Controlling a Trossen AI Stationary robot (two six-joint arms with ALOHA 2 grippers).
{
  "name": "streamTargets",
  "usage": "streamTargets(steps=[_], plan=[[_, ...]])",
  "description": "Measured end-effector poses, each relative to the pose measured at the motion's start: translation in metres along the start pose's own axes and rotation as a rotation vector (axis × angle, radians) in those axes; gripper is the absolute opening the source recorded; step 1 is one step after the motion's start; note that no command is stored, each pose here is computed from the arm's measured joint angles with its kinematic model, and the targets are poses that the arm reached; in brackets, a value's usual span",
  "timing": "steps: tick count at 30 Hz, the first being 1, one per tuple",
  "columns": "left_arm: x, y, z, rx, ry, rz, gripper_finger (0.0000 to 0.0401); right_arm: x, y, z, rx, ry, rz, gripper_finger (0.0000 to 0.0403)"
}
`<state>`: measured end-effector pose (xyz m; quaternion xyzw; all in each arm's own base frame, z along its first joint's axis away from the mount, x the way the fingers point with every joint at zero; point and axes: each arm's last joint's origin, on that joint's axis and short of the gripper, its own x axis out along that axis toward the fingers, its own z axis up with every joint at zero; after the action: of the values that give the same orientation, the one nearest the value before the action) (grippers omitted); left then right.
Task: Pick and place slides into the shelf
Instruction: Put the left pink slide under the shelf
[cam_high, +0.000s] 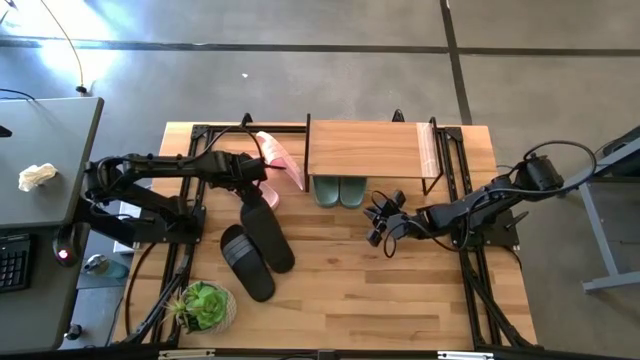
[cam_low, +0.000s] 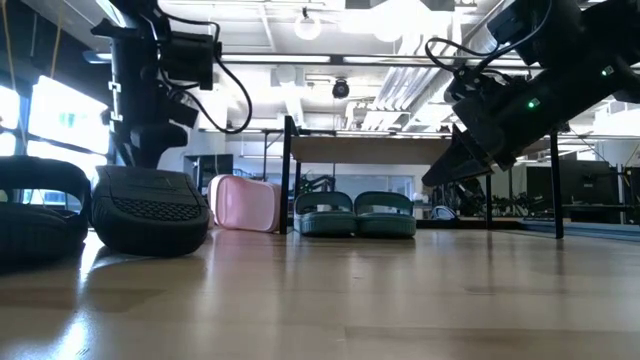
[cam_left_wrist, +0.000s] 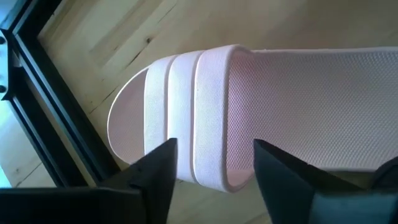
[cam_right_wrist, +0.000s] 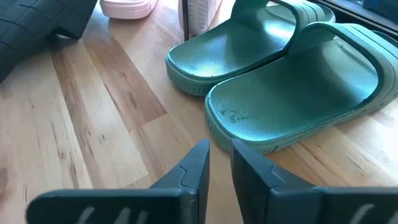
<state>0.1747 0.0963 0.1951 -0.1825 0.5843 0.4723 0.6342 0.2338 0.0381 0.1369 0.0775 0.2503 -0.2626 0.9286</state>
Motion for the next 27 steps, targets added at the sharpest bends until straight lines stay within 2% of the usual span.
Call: streamTargets(steps=[5, 11, 19, 27], plan=[[0.008, -0.005, 0.002, 0.017, 0.030, 0.029, 0.0230, 0.000, 0.000, 0.000, -0.008, -0.001, 0.000, 0.0058], [0.022, -0.012, 0.004, 0.051, 0.072, 0.097, 0.0230, 0.000, 0.000, 0.000, -0.010, -0.002, -0.003, 0.0058], [0.029, -0.014, 0.006, 0.048, 0.052, 0.195, 0.0203, 0.000, 0.000, 0.000, -0.010, -0.002, -0.003, 0.0058], [0.029, -0.013, 0.006, 0.030, 0.050, 0.197, 0.0145, 0.000, 0.000, 0.000, -0.011, -0.002, -0.003, 0.0058]])
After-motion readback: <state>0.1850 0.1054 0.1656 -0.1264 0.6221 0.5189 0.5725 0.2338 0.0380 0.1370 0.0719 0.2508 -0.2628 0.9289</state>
